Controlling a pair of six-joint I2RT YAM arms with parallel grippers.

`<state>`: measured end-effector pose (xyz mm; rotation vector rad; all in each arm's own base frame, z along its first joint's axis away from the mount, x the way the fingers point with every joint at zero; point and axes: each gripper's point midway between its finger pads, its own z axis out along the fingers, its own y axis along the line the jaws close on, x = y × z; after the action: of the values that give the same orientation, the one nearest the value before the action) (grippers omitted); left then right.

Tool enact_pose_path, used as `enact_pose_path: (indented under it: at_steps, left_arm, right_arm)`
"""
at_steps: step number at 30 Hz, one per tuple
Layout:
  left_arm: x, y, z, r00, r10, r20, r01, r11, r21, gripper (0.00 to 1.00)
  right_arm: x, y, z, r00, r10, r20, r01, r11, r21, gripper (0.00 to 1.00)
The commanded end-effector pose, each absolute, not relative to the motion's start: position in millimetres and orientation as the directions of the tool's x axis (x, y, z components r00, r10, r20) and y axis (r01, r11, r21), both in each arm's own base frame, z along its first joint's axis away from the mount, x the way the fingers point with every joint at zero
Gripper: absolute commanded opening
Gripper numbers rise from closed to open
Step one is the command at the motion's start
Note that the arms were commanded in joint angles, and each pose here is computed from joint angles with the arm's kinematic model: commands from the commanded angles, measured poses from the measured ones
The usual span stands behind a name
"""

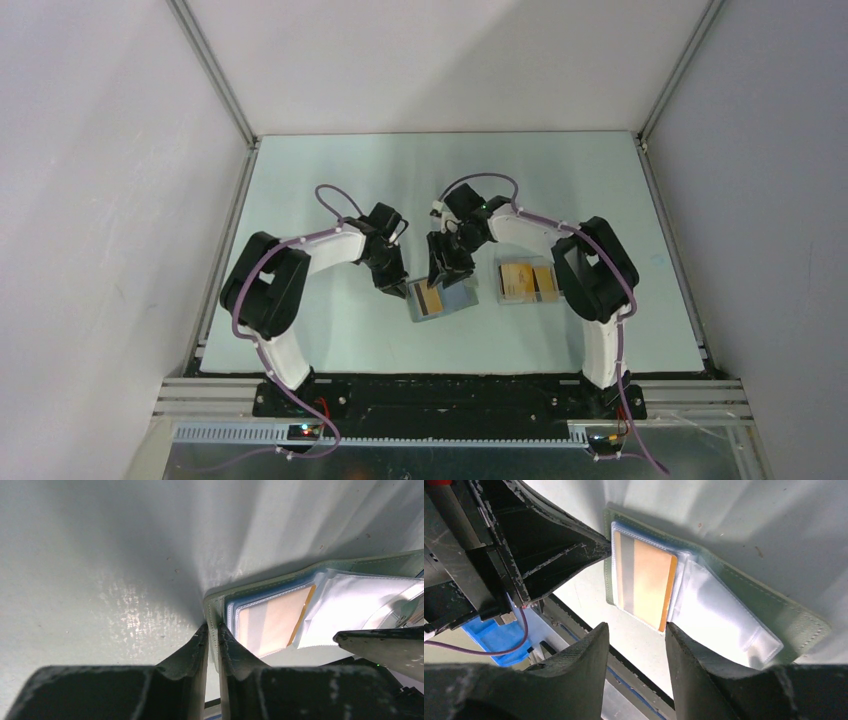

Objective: Put the credit cards into the card holder
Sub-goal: Insert the credit card into the card holder.

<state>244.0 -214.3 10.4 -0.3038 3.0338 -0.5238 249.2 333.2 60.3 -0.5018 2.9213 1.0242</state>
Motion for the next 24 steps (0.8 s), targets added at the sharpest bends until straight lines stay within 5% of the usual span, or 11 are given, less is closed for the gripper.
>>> enact_pose_path:
  at_steps: [1,17,24]
  left_arm:
    - [245,-201,-13,-0.983,-0.176,-0.041,-0.161,0.955,-0.248,0.19]
    - [251,-203,3,-0.981,-0.173,-0.088,-0.143,0.95,-0.278,0.2]
    - [260,-210,32,-0.971,-0.196,-0.138,-0.136,0.926,-0.352,0.29]
  right_arm:
    - [258,325,71,-0.943,-0.3,-0.147,-0.328,0.745,0.581,0.49]
    - [262,287,27,-0.962,-0.27,-0.036,-0.257,0.852,0.457,0.35]
    - [261,301,46,-0.957,-0.281,-0.074,-0.278,0.812,0.513,0.28]
